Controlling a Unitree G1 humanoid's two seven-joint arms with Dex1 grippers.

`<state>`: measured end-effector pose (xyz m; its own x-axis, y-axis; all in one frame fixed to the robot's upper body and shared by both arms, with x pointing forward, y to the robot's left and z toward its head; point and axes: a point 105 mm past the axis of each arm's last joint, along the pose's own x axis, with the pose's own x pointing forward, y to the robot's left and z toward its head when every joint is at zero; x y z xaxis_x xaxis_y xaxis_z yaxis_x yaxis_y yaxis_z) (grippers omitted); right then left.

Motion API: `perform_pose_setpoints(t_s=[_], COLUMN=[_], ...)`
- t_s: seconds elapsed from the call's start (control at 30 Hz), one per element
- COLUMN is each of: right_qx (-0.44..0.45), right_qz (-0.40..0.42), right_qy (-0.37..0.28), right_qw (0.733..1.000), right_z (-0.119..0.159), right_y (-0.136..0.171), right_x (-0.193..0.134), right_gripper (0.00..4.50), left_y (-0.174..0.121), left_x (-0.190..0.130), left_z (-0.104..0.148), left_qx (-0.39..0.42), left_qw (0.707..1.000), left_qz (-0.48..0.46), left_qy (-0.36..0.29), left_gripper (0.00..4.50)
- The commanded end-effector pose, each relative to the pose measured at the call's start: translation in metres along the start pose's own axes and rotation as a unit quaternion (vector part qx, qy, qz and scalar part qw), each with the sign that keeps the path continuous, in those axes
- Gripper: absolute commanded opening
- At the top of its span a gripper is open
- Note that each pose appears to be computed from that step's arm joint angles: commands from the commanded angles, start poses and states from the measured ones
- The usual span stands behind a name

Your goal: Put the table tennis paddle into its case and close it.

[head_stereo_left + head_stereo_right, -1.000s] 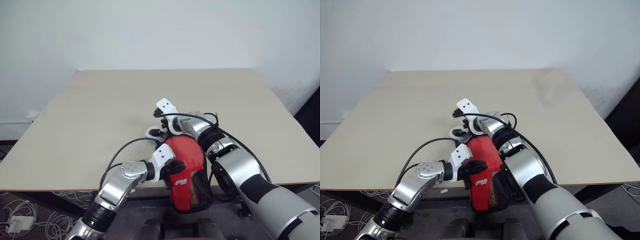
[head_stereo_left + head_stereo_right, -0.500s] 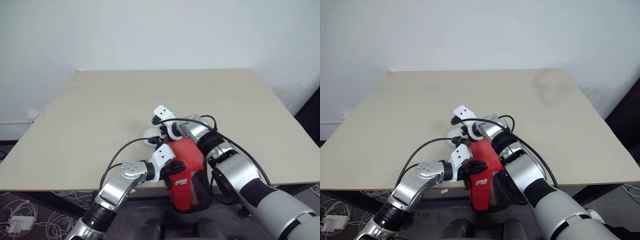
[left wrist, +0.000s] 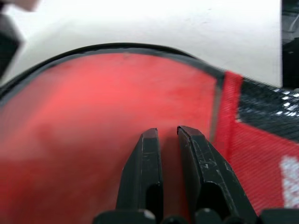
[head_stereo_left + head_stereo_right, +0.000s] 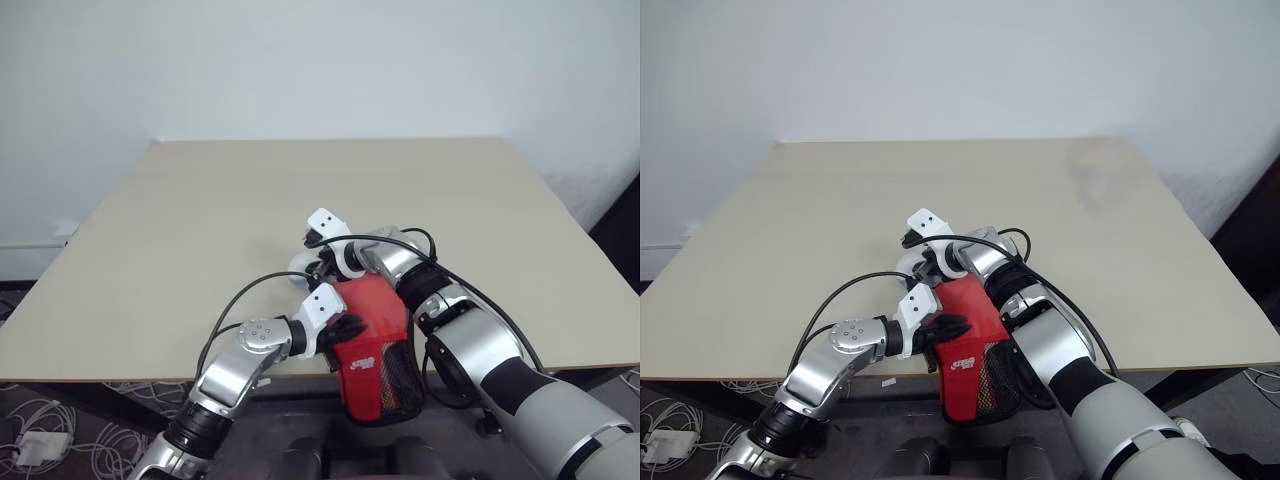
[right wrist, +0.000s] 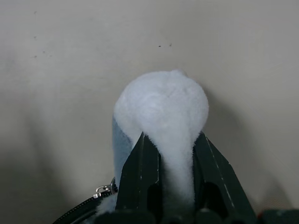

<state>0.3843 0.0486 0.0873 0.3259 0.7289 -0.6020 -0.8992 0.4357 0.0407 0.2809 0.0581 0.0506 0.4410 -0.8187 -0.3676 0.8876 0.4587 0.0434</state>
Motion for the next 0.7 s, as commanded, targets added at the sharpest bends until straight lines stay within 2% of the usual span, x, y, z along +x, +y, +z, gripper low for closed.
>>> perform_pose_setpoints(t_s=[0.03, 0.7], right_qx=[-0.011, -0.010], right_qz=[-0.008, -0.021], right_qy=[-0.008, -0.023], right_qw=[1.000, 0.999], right_z=[0.008, 0.021], right_y=[-0.004, -0.009], right_x=[-0.005, -0.009], right_gripper=[0.25, 0.24], left_y=[0.013, 0.004], left_x=[-0.003, 0.012], left_z=[0.018, -0.011], left_qx=[0.025, 0.003], left_qw=[0.999, 1.000], left_qz=[0.019, 0.007], left_qy=[-0.027, 0.025], left_gripper=[0.58, 0.58])
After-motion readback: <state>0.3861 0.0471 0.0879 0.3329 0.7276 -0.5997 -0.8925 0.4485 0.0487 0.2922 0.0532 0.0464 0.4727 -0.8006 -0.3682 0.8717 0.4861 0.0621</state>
